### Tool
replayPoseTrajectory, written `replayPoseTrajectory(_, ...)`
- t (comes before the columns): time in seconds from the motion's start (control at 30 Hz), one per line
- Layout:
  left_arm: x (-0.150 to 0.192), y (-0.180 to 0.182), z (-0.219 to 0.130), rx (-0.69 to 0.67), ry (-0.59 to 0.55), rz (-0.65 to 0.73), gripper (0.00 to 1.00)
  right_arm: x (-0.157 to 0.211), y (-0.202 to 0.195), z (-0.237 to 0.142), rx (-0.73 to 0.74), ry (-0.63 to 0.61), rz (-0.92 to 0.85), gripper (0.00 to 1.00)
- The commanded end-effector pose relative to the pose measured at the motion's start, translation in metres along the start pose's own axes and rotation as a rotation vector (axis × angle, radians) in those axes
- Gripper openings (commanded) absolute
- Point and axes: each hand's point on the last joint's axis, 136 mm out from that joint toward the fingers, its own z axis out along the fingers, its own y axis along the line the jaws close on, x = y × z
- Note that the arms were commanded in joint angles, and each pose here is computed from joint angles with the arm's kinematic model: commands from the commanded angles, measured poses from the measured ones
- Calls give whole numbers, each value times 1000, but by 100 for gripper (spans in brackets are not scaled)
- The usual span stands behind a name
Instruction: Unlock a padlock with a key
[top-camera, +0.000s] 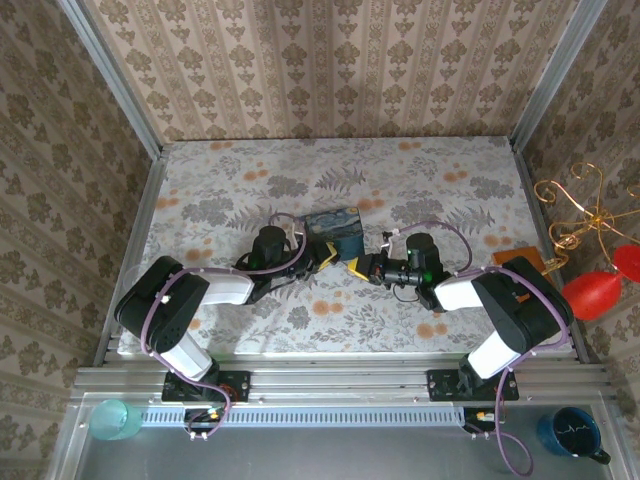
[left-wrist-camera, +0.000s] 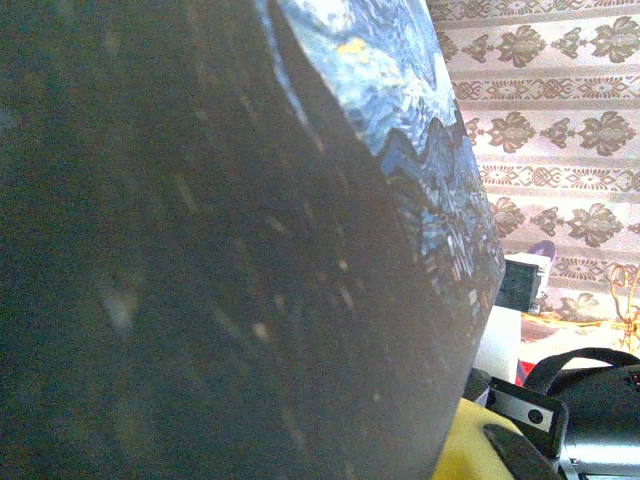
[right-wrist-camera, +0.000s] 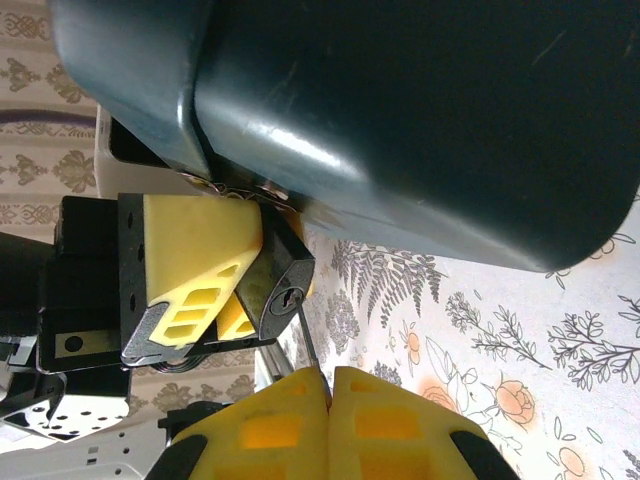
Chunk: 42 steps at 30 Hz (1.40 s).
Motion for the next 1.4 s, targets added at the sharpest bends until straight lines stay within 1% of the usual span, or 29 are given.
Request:
replayPoseTrajectory(0.0, -4, -33, 1, 110, 9, 34, 2, 1, 6, 0, -37, 22, -5, 0)
replayPoseTrajectory(0.33, -3, -32, 2, 108, 13, 25, 2, -1, 7, 0, -47, 23, -1, 0)
replayPoseTrajectory(0.97, 1, -44, 4, 141, 28, 33, 1, -5, 11, -1, -72, 14, 8, 0)
replayPoseTrajectory(1.37, 6, -61, 5, 204, 31, 47, 1, -16, 14, -3, -105, -11, 82, 0)
